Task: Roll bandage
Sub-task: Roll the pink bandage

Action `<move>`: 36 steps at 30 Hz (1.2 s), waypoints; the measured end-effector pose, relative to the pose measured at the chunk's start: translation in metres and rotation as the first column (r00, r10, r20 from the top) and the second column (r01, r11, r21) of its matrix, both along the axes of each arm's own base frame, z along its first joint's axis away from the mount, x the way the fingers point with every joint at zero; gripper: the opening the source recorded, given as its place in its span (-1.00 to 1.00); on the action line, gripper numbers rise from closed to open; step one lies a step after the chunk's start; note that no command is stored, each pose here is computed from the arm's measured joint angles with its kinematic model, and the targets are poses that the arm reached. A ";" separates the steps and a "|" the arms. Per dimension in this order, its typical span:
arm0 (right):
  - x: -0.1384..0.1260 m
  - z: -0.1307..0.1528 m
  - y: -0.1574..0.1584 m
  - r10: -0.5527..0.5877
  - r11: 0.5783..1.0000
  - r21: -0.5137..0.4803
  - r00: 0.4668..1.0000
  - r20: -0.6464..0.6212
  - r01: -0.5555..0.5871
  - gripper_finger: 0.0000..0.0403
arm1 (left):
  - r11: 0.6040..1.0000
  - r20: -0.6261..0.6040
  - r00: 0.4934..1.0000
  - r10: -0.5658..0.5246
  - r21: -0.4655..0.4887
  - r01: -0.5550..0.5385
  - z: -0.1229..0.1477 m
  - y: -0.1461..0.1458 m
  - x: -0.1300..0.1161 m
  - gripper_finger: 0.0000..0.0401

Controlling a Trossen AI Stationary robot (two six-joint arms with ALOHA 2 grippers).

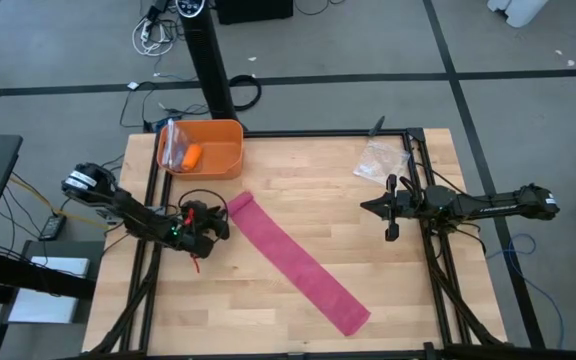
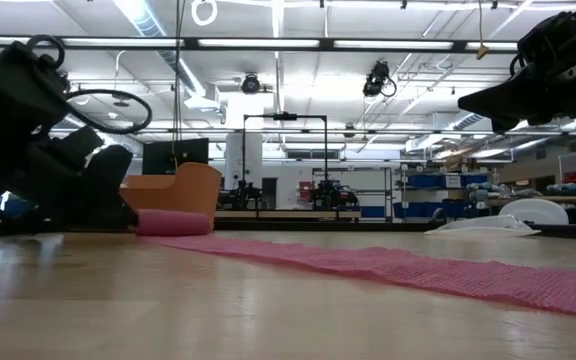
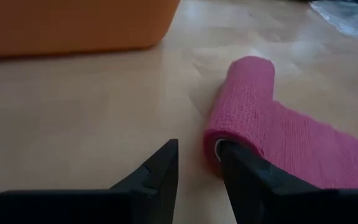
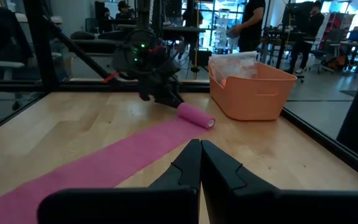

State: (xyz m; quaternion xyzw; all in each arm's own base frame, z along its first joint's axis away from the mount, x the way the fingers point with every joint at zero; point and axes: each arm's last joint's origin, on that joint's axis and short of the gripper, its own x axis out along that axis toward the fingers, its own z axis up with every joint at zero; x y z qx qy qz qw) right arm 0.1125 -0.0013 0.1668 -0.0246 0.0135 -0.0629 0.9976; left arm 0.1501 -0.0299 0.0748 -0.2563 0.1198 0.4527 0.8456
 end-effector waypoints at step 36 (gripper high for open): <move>0.000 0.000 0.000 0.000 1.000 0.000 1.000 0.000 0.000 -0.96 | 0.816 -0.078 0.980 -0.182 0.545 0.195 0.043 0.002 0.073 -0.97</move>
